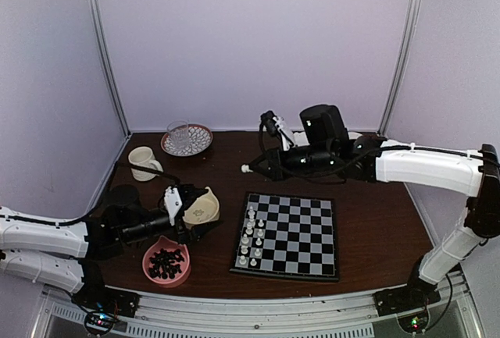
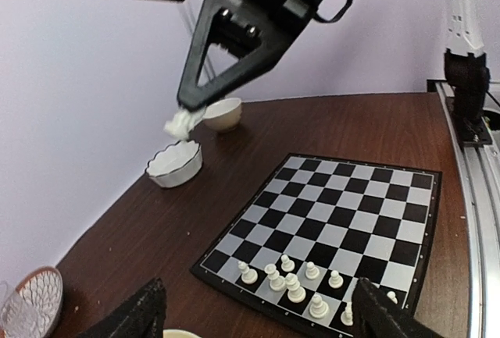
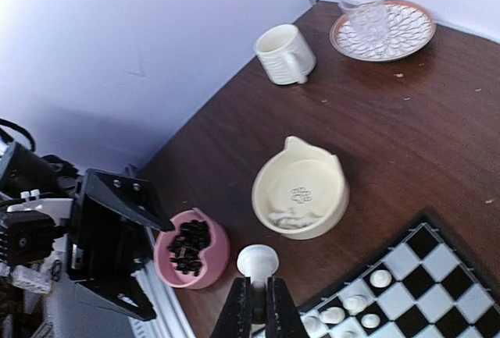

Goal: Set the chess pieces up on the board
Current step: Pass from the left arm to the right, then place the knight on b1.

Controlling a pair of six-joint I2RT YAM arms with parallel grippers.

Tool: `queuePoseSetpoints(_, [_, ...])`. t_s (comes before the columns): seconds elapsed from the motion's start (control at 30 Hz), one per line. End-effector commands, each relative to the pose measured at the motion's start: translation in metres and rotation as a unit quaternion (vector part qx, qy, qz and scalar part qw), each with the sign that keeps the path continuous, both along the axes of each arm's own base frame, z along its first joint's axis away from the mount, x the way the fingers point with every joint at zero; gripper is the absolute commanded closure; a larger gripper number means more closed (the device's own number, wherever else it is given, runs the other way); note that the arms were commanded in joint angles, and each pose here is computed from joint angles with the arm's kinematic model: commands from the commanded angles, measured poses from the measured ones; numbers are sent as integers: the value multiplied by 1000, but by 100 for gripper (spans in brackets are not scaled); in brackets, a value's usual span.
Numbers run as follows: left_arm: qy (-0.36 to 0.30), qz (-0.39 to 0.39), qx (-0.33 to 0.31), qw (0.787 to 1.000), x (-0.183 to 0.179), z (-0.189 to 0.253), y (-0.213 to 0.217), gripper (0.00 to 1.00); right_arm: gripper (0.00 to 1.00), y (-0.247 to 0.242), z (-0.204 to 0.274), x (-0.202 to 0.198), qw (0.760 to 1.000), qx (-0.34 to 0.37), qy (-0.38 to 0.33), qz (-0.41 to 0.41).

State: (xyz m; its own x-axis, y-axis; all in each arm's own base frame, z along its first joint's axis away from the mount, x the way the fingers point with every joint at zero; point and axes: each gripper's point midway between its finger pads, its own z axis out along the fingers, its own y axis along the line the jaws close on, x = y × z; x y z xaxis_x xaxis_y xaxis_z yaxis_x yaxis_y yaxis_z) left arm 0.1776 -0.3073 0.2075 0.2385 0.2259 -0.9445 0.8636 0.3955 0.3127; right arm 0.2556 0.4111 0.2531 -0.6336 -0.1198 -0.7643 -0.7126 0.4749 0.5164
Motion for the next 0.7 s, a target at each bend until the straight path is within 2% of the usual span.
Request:
queuePoseSetpoints(0.0, [74, 104, -43, 991, 31, 13, 12, 16, 100, -30, -21, 27, 990, -140, -30, -18])
queuePoseSetpoints(0.13, [137, 191, -41, 971, 57, 11, 28, 3, 100, -29, -33, 49, 975, -219, -30, -5])
queuePoseSetpoints(0.27, [222, 227, -34, 947, 77, -3, 45, 2, 100, -22, -52, 66, 959, -280, -27, 12])
queuePoseSetpoints(0.43, [233, 276, -13, 932, 89, -17, 58, 2, 100, -19, -78, 86, 946, -324, -26, 9])
queuePoseSetpoints(0.67, [259, 332, -15, 907, 102, -28, 80, 2, 100, -24, -101, 93, 941, -339, -7, 24])
